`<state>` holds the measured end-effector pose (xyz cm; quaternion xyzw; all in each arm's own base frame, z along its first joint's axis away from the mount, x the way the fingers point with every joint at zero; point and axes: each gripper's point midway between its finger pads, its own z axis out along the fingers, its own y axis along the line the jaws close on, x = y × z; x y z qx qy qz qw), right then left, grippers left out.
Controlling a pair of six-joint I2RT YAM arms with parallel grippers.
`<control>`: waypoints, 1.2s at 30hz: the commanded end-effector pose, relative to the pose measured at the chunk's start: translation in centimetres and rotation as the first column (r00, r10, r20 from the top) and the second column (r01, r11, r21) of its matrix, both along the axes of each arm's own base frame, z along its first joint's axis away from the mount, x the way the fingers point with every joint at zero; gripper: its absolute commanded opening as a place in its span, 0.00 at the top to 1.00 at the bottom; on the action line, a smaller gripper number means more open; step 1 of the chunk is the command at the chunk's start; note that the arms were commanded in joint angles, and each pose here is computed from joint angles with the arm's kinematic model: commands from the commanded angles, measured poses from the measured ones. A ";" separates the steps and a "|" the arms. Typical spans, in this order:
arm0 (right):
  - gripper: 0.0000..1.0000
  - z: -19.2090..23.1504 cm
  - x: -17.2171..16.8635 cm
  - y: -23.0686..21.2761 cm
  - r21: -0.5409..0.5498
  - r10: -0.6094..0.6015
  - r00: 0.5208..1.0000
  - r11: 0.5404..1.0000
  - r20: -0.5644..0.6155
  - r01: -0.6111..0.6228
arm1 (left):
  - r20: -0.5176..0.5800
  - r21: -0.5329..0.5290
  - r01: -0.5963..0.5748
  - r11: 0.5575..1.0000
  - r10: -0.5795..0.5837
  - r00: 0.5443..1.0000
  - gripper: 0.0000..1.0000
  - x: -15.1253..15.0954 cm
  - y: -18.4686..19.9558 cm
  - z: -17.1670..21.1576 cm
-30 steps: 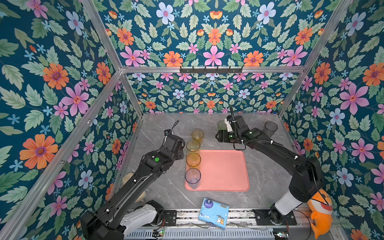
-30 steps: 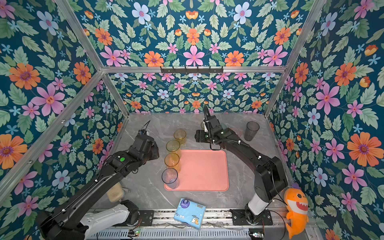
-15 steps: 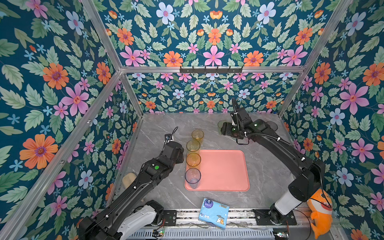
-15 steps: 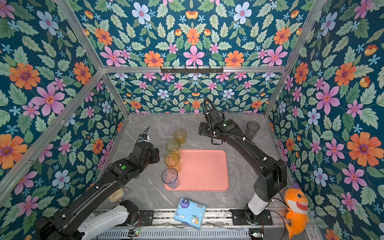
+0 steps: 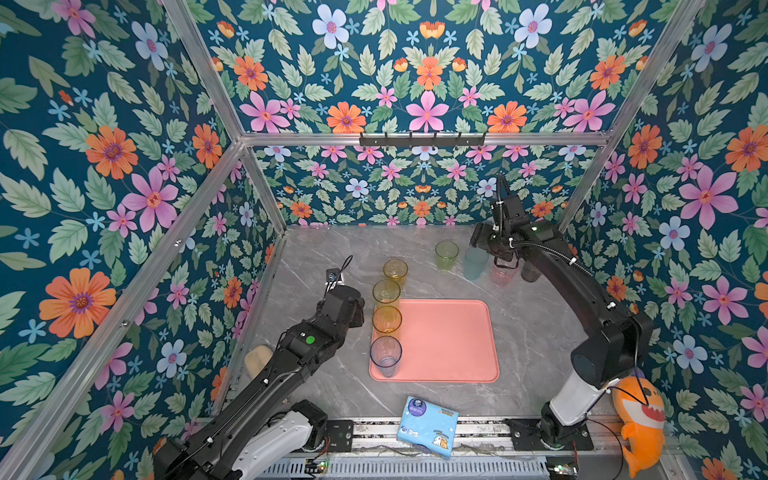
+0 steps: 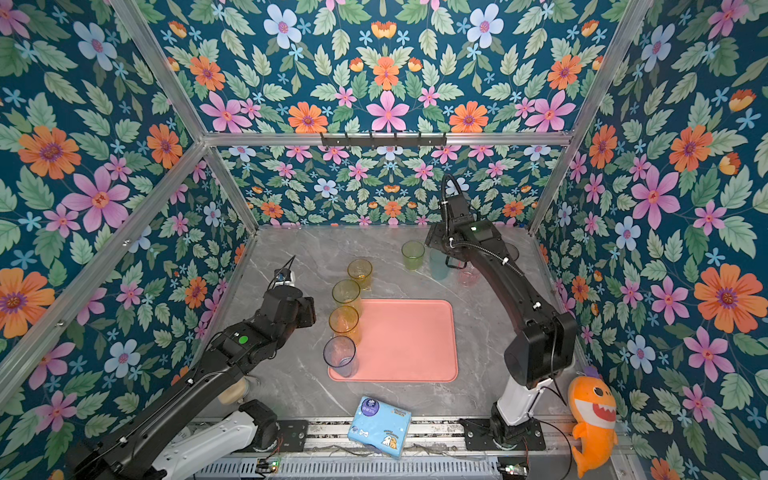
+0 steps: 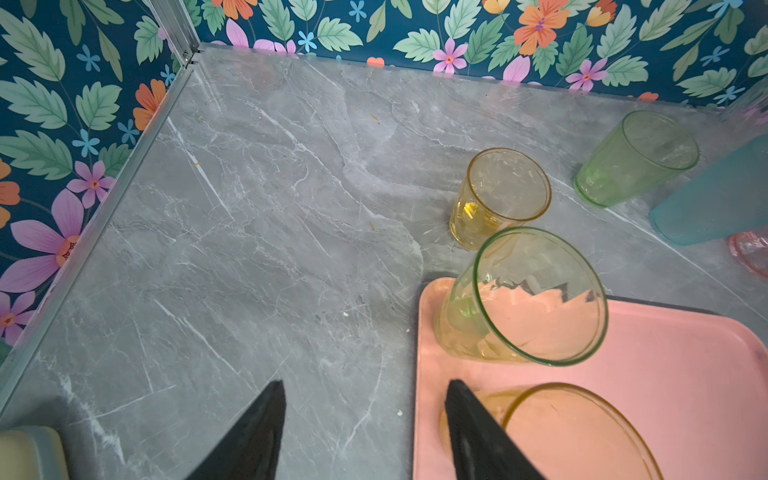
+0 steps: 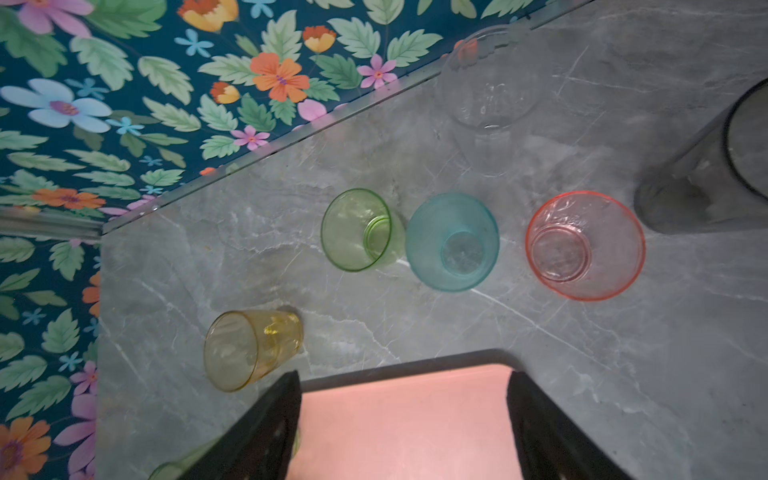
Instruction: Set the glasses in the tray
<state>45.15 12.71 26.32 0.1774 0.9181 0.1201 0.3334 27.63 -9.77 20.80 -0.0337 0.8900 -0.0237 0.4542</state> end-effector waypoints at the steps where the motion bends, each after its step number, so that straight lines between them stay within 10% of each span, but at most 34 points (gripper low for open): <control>1: 0.21 0.4 1.7 -1.6 -0.004 -0.021 1.000 1.000 0.011 0.021 | 0.034 0.005 -0.014 1.000 0.014 0.999 0.36 0.6 0.1 0.4; 17: 0.22 -3.6 10.9 -8.7 -0.071 -0.124 0.990 0.990 -0.066 0.119 | 0.092 -0.084 -0.089 0.992 0.097 0.991 0.37 1.1 0.5 -1.5; 36: 0.36 -7.9 13.6 -11.0 -0.076 -0.118 0.988 0.991 -0.097 0.111 | 0.108 -0.070 -0.135 0.988 0.142 0.984 0.37 1.6 1.0 -1.6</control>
